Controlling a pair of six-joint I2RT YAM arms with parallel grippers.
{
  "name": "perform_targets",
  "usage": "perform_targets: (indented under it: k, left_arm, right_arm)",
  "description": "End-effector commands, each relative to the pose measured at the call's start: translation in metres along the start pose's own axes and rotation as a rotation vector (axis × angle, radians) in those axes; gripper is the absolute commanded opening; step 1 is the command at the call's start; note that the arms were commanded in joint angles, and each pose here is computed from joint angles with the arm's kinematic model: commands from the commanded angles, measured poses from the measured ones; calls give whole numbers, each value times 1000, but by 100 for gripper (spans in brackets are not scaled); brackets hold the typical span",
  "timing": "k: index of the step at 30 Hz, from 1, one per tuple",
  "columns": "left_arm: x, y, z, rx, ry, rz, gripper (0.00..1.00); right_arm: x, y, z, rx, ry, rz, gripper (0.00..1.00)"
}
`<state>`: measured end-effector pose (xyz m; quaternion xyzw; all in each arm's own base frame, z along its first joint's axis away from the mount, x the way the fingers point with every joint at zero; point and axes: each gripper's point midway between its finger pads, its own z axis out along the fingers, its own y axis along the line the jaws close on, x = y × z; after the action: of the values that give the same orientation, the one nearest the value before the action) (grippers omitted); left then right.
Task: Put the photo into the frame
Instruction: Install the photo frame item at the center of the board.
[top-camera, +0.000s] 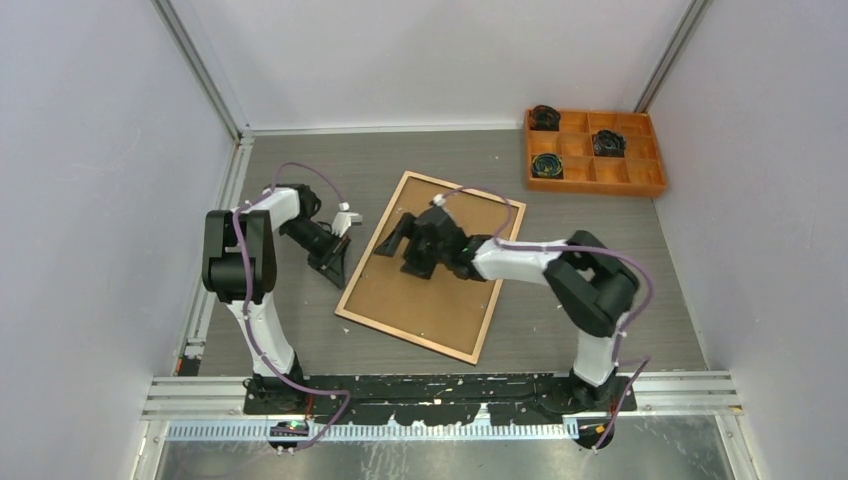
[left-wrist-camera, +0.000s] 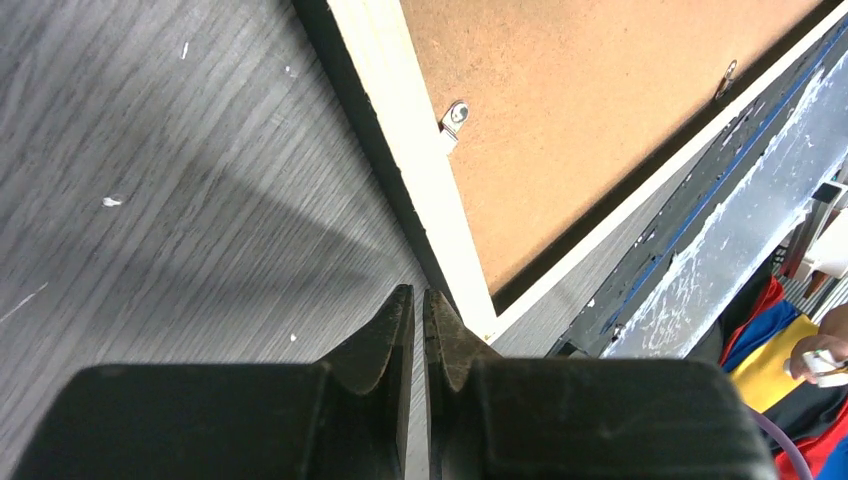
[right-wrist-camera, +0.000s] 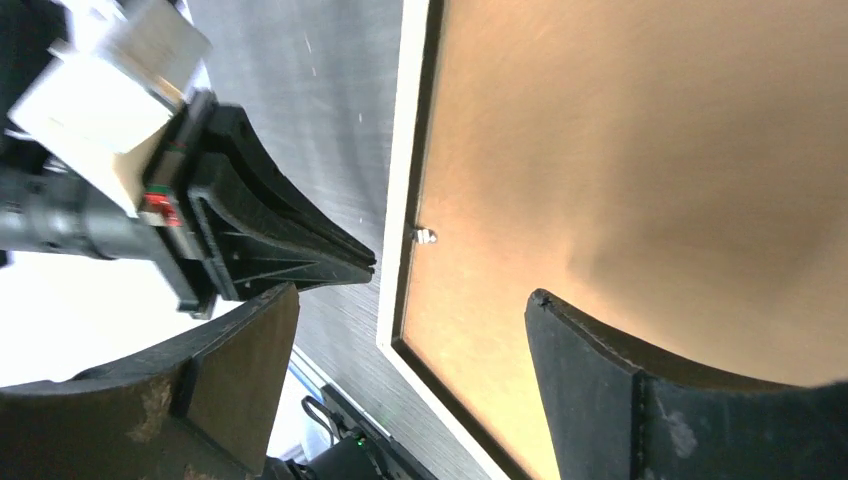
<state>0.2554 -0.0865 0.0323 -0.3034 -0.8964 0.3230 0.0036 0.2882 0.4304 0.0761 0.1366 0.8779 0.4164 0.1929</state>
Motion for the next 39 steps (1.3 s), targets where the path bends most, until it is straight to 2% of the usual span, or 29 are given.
perform_targets:
  k: [1,4,7,11,14,18,22,28,39]
  left_arm:
    - [-8,-3,-12,-16,-18,33,10]
    - [-9,0,-11,-22,-21,36,10]
    - [-23,4,-17,-37,-43,34,11]
    - [-62,11,-32,-45,-115,9,19]
    - [-92,12,-34,-24,-158,-4,30]
    - [-114,18,-17,-12,-138,-11,32]
    - [-121,25,-3,11,-126,-33,31]
    - [-116,28,5,33,-111,-20,23]
    - [-105,28,11,42,-93,-5,17]
  right_arm:
    - [-60,-5,-61,1,-154,15,91]
    - [-90,-29,-78,41,-224,47,92]
    - [-106,-37,-76,64,-245,43,92]
    - [-123,-32,-52,63,-235,31,88]
    - [-132,-28,-26,63,-216,31,84]
    - [-142,-27,7,65,-201,52,79]
    - [-151,-29,29,59,-201,76,75]
    - [-162,-31,50,54,-195,94,67]
    - [-172,-34,77,50,-184,111,65]
